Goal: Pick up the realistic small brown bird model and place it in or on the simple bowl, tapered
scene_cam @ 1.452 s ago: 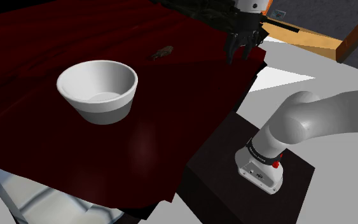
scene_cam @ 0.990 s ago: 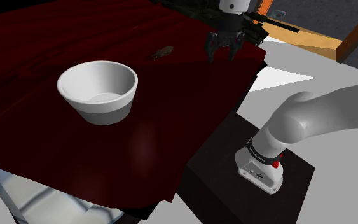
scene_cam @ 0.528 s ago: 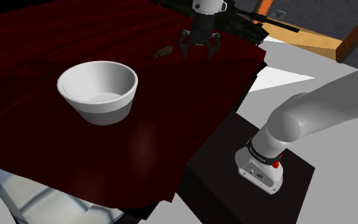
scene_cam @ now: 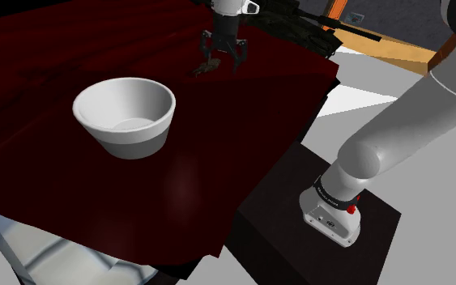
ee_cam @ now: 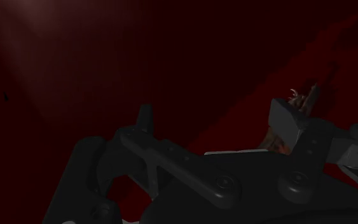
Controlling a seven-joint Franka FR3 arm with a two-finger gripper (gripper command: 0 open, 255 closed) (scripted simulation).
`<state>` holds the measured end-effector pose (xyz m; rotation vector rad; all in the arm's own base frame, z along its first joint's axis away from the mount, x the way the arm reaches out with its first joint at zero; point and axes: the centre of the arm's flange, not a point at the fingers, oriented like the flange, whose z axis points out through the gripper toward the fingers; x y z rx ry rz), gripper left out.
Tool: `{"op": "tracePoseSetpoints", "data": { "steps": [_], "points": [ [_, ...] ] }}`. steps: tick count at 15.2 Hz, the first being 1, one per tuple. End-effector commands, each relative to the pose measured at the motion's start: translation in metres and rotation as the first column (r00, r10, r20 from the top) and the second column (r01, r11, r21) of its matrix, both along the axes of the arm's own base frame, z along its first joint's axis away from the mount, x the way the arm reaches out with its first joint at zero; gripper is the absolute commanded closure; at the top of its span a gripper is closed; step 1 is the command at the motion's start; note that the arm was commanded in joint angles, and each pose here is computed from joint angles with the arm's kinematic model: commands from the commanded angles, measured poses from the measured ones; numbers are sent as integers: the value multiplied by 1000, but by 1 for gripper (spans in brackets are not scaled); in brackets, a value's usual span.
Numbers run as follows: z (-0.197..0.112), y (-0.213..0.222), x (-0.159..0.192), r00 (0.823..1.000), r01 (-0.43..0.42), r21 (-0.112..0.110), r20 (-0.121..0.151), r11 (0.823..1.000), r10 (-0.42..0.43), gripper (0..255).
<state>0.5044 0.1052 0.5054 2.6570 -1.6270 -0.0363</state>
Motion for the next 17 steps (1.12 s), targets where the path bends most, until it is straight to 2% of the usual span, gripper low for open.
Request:
{"op": "tracePoseSetpoints", "data": {
  "steps": [1, 4, 7, 14, 17],
  "points": [
    [-2, -5, 23, 995, 103, -10, 13, 995, -103, 0],
    [-6, -11, 59, 970, 241, -23, 33, 970, -241, 0],
    [-10, -21, 91, 931, 364, -32, 53, 931, -362, 0],
    [-46, -22, 91, 931, 364, -32, 53, 931, -362, 0],
    [-49, -22, 91, 931, 364, -32, 53, 931, -362, 0]
  ]
}}
